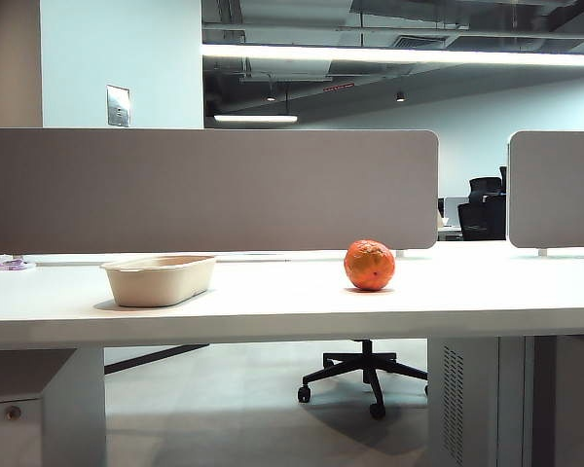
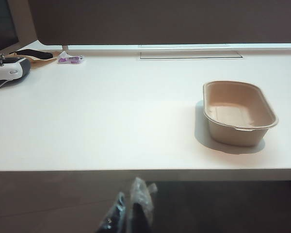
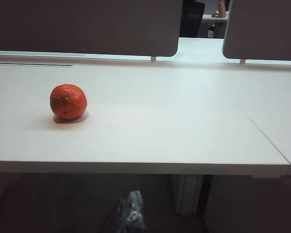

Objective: Pick up the orange and place it into the paper lunchbox.

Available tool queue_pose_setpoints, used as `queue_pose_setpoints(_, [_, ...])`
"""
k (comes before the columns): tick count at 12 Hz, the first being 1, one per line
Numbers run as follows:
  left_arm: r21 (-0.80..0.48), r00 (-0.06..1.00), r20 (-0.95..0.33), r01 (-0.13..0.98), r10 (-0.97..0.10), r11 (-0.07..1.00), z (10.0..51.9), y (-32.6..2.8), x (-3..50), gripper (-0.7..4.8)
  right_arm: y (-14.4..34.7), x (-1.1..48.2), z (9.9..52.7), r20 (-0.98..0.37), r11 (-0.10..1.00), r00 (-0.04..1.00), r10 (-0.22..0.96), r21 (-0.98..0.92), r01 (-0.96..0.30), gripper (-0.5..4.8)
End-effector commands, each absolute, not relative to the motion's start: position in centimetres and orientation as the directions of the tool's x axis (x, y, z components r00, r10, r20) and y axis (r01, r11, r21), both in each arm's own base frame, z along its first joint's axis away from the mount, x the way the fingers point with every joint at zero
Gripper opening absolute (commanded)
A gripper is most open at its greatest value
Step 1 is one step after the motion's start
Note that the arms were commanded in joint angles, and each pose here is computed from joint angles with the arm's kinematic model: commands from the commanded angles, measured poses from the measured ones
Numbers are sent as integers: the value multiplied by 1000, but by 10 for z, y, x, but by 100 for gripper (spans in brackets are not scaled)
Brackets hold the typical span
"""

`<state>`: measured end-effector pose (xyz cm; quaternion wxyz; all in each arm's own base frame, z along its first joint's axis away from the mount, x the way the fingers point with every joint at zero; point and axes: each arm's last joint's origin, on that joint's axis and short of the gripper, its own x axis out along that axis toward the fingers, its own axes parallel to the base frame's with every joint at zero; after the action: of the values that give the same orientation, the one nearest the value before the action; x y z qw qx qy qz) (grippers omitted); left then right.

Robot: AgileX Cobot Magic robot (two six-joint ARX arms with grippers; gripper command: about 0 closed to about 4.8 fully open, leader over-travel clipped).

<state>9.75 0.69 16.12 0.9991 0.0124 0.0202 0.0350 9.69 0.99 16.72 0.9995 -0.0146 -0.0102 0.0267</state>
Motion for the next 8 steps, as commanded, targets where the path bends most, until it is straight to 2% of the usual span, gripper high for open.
queue_pose_setpoints(1, [26, 998, -28, -64, 65, 998, 162, 7, 97, 19, 10, 97, 165, 2, 999, 999, 45, -30, -45, 1])
queue_pose_setpoints(3, [25, 998, -28, -64, 65, 998, 162, 7, 97, 19, 10, 97, 165, 2, 999, 999, 45, -30, -45, 1])
queue_pose_setpoints(4, [3, 998, 14, -66, 66, 998, 166, 7, 97, 11, 9, 96, 174, 43, 999, 998, 44, -26, -43, -1])
queue_pose_setpoints(5, [-42, 990, 121, -66, 70, 997, 196, 6, 91, -6, 5, 84, 218, 124, 998, 990, -59, -3, 60, -1])
queue_pose_setpoints(8, [-116, 982, 164, -78, 97, 990, 230, 6, 81, -6, 5, 81, 261, 179, 998, 982, -62, 7, 62, -1])
